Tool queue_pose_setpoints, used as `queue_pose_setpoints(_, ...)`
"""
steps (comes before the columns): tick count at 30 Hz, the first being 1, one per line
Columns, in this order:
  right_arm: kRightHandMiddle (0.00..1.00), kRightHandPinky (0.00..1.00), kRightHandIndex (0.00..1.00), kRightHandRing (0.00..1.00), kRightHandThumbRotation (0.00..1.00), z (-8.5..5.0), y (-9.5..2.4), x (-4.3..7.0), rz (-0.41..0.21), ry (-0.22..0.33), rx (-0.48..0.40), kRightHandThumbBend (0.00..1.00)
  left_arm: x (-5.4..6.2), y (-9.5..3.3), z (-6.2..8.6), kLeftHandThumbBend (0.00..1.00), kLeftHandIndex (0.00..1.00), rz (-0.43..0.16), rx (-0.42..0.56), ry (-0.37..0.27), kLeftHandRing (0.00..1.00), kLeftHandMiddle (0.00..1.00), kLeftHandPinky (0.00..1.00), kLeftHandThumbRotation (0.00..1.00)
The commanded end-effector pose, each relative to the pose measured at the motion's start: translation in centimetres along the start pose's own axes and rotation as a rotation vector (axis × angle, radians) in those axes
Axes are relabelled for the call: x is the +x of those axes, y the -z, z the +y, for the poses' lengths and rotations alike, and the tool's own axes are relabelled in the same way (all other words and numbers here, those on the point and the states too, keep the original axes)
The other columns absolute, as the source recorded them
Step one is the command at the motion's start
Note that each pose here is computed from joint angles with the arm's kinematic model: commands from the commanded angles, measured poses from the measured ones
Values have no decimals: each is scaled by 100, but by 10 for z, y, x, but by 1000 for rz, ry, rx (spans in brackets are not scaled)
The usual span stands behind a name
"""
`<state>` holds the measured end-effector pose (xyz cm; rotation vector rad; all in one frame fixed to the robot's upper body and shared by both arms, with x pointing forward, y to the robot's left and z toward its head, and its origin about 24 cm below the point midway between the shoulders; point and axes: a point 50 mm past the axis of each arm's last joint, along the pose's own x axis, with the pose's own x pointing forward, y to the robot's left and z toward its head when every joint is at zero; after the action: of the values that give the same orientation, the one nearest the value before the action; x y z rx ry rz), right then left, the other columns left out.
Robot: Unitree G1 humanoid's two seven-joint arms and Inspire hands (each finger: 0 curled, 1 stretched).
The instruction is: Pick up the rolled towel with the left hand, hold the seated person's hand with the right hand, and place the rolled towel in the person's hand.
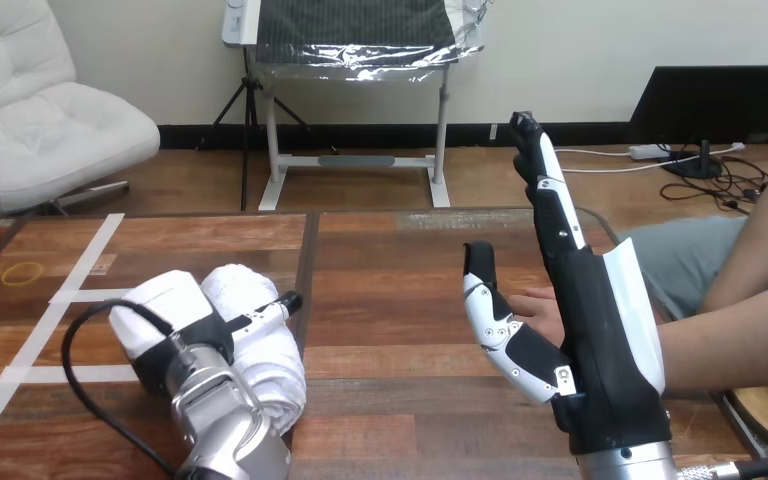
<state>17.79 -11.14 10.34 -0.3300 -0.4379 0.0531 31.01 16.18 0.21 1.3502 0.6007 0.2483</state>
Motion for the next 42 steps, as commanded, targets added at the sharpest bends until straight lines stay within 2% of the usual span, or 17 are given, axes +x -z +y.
queue_pose_setpoints(1, 100, 100, 100, 100, 0, -6, -13, 10, -77, 34, 5, 0, 2, 11, -11, 100, 76, 32, 91, 46, 35, 47, 27, 100)
queue_pose_setpoints(17, 100, 100, 100, 100, 0, -7, -15, 11, -76, 11, 9, 0, 1, 9, -13, 100, 77, 6, 91, 68, 31, 42, 25, 100)
queue_pose_setpoints(23, 100, 100, 100, 100, 0, -7, -16, 11, -74, 7, 4, 0, 1, 8, -13, 100, 76, -7, 85, 74, 27, 38, 21, 100)
queue_pose_setpoints(26, 100, 100, 100, 100, 0, -7, -16, 11, -77, 7, 5, 0, 0, 7, -13, 100, 71, -20, 73, 75, 25, 36, 19, 99)
queue_pose_setpoints(27, 100, 100, 100, 100, 0, -7, -16, 11, -77, 7, 6, 0, 0, 7, -13, 97, 65, -25, 67, 74, 24, 35, 18, 94)
queue_pose_setpoints(30, 100, 100, 100, 100, 0, -7, -16, 11, -78, 6, 7, 0, -1, 6, -12, 93, 59, -39, 45, 70, 23, 34, 17, 85)
queue_pose_setpoints(35, 100, 100, 100, 100, 0, -7, -16, 11, -78, 2, 8, 0, -2, 5, -11, 83, 56, -60, -2, 53, 22, 32, 16, 61)
queue_pose_setpoints(36, 100, 100, 100, 100, 0, -7, -16, 11, -78, 1, 8, 0, -3, 5, -11, 80, 55, -64, -11, 47, 21, 31, 15, 50)
queue_pose_setpoints(42, 100, 100, 100, 100, 0, -7, -16, 10, -72, 0, 6, 0, -4, 4, -13, 72, 52, -77, -34, 26, 19, 29, 14, 27)
